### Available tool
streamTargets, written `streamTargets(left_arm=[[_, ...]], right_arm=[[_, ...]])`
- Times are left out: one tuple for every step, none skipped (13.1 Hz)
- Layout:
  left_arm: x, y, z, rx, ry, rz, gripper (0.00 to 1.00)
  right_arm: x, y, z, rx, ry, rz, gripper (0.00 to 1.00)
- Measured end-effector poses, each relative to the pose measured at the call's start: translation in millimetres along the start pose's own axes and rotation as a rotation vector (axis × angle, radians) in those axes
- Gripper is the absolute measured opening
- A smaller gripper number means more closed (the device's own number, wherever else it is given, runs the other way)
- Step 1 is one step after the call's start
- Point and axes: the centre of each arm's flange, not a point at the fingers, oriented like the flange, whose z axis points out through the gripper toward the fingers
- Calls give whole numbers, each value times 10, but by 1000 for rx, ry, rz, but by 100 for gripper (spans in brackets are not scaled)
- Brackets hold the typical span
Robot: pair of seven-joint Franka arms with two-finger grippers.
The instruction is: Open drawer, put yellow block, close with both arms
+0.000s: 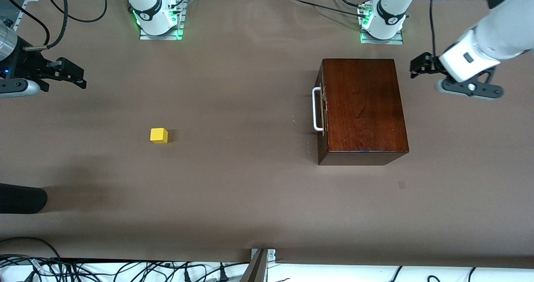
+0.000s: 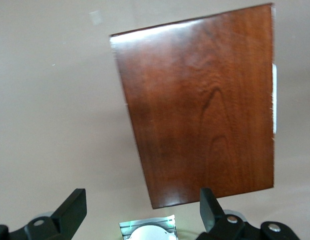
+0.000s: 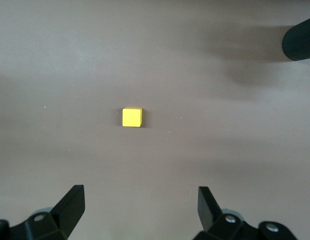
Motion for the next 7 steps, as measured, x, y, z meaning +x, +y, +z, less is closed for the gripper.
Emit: streamTargets(left_arm=[[2, 154, 10, 4, -1, 13, 100], [26, 318, 39, 7, 1, 12, 100], [90, 527, 89, 6, 17, 6, 100], [167, 780, 164, 2, 35, 0, 100], [230, 1035, 266, -6, 39, -14, 100], [288, 1292, 393, -15, 34, -40, 100], [335, 1546, 529, -26, 26, -71, 100]], right_arm=[[0, 0, 0, 0, 0, 0, 100], [0, 0, 0, 0, 0, 0, 100], [0, -1, -1, 0, 0, 0, 100], [0, -1, -2, 0, 0, 0, 100], [0, -1, -3, 0, 1, 0, 100], [0, -1, -4, 0, 1, 0, 100], [0, -1, -4, 0, 1, 0, 100]])
